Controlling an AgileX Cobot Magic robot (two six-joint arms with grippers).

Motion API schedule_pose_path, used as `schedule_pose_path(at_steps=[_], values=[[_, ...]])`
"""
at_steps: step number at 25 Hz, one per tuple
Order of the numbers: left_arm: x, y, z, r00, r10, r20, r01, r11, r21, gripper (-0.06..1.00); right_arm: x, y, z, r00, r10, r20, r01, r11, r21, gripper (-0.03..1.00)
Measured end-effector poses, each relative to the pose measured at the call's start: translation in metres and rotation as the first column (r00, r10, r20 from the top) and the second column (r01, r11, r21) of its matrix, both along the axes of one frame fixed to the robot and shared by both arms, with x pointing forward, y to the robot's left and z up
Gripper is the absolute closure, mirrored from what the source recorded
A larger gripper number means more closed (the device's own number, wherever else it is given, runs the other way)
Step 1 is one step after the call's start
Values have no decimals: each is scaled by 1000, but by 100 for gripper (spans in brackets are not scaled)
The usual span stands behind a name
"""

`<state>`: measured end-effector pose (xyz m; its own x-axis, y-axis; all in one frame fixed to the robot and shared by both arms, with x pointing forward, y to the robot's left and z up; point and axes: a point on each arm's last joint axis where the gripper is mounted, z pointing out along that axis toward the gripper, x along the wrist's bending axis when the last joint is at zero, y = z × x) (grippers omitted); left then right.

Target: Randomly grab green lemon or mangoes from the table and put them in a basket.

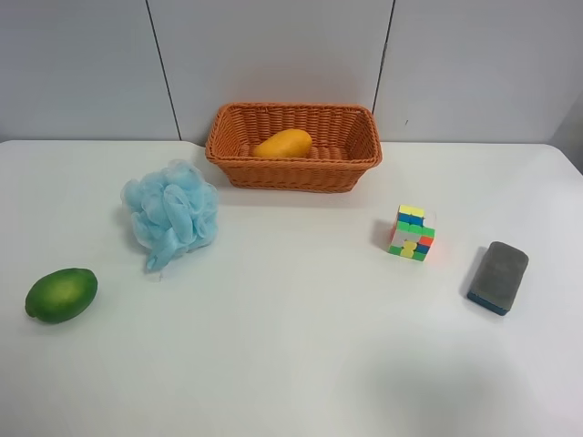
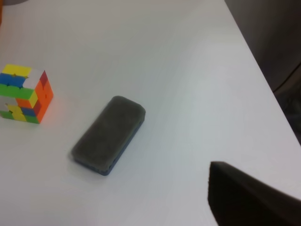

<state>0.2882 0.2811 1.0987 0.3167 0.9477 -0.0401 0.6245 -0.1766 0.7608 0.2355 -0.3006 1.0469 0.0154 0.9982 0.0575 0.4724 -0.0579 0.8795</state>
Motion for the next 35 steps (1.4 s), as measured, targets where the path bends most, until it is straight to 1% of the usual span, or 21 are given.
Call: schedule_pose_path(at_steps=[2, 5, 8, 11, 13, 16, 35], values=[[-10, 5, -3, 997, 57, 44, -57, 998, -8, 0, 0, 0, 0, 1000, 0, 0, 0, 1000, 0, -2], [-23, 10, -12, 987, 122, 106, -123, 992, 5, -3, 0, 0, 0, 1000, 0, 0, 0, 1000, 0, -2], [-34, 13, -26, 975, 171, 145, -177, 984, 28, -4, 0, 0, 0, 1000, 0, 0, 0, 1000, 0, -2], [-42, 14, -41, 961, 219, 166, -227, 973, 29, -5, 0, 0, 0, 1000, 0, 0, 0, 1000, 0, -2], [-49, 13, -42, 947, 241, 212, -251, 968, 20, -5, 0, 0, 0, 1000, 0, 0, 0, 1000, 0, -2], [-56, 13, -42, 934, 251, 256, -262, 965, 9, -5, 0, 0, 0, 1000, 0, 0, 0, 1000, 0, -2], [-57, 12, -43, 933, 248, 263, -259, 966, 9, -5, 0, 0, 0, 1000, 0, 0, 0, 1000, 0, -2]])
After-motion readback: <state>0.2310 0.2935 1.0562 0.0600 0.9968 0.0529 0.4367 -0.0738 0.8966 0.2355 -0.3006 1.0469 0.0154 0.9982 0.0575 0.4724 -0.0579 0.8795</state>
